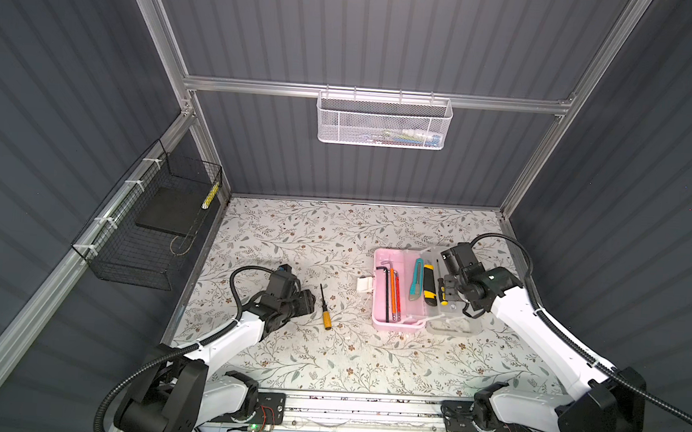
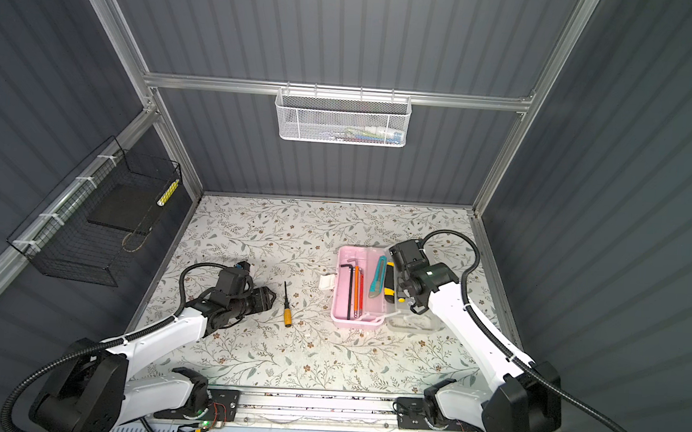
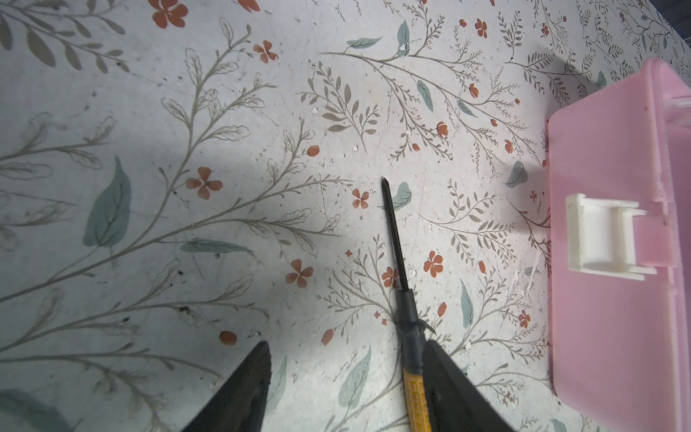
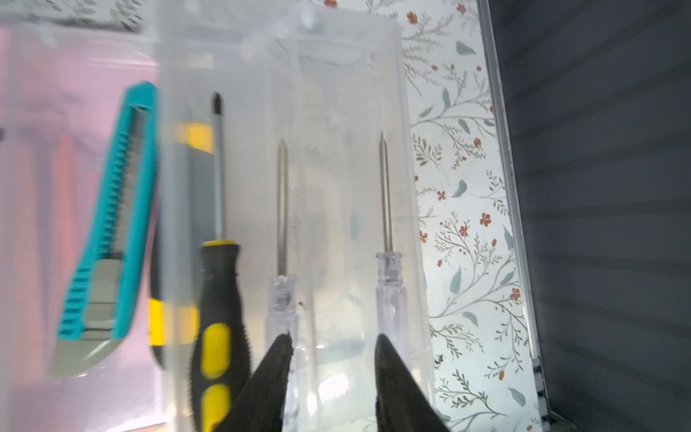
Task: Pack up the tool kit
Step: 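Lower the screwdriver beside the others and open the right gripper, then move the right gripper across to the yellow-handled screwdriver and grasp it, then lift the yellow-handled screwdriver with the right gripper and place it in the box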
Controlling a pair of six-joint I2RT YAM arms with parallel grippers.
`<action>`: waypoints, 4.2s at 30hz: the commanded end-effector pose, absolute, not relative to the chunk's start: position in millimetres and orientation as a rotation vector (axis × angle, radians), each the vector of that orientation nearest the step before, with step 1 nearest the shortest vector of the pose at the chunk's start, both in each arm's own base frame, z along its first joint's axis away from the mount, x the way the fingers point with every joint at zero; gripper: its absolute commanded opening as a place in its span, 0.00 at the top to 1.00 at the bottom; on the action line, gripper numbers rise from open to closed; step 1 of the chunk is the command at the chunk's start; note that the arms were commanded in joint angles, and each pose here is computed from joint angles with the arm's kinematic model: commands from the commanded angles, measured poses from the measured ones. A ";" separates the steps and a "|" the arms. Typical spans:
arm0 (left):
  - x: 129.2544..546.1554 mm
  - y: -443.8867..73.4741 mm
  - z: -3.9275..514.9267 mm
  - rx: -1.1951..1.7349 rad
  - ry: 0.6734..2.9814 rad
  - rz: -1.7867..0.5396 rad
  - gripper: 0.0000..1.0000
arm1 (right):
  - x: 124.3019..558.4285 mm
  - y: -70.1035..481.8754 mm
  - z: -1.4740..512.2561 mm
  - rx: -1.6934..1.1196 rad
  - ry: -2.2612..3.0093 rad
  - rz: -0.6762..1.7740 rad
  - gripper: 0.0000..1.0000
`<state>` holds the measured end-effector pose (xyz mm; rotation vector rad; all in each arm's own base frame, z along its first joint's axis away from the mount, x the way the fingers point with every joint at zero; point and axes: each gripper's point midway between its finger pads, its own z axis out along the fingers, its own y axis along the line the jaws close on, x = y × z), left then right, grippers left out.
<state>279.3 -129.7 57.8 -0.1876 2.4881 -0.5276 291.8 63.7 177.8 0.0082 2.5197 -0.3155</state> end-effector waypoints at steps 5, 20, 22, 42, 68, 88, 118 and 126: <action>279.2 -130.0 68.9 -0.182 2.479 -0.543 0.34 | 281.1 178.5 224.9 -0.197 2.385 -0.003 0.59; 273.0 -144.9 94.3 -0.154 2.430 -0.704 0.33 | 231.9 398.0 132.9 -0.596 2.552 0.440 0.60; 272.5 -141.8 94.6 -0.160 2.432 -0.699 0.33 | 228.6 411.7 114.6 -0.615 2.585 0.443 0.59; 270.8 -101.4 77.7 -0.405 2.383 -0.938 0.32 | 234.4 429.7 34.2 -0.676 2.720 0.277 0.59; 268.8 -91.9 76.1 -0.393 2.399 -0.843 0.33 | 235.9 426.5 11.5 -0.710 2.751 0.191 0.79; 276.4 -89.8 98.4 -0.367 2.351 -0.822 0.34 | 264.3 327.0 158.1 -0.528 2.458 0.216 1.00; 288.0 -135.0 102.4 -0.200 2.364 -0.776 0.34 | 295.2 38.3 217.1 0.051 2.327 -0.275 1.00; 290.7 -142.3 106.9 -0.170 2.366 -0.785 0.34 | 304.1 32.9 184.1 0.132 2.400 -0.287 1.00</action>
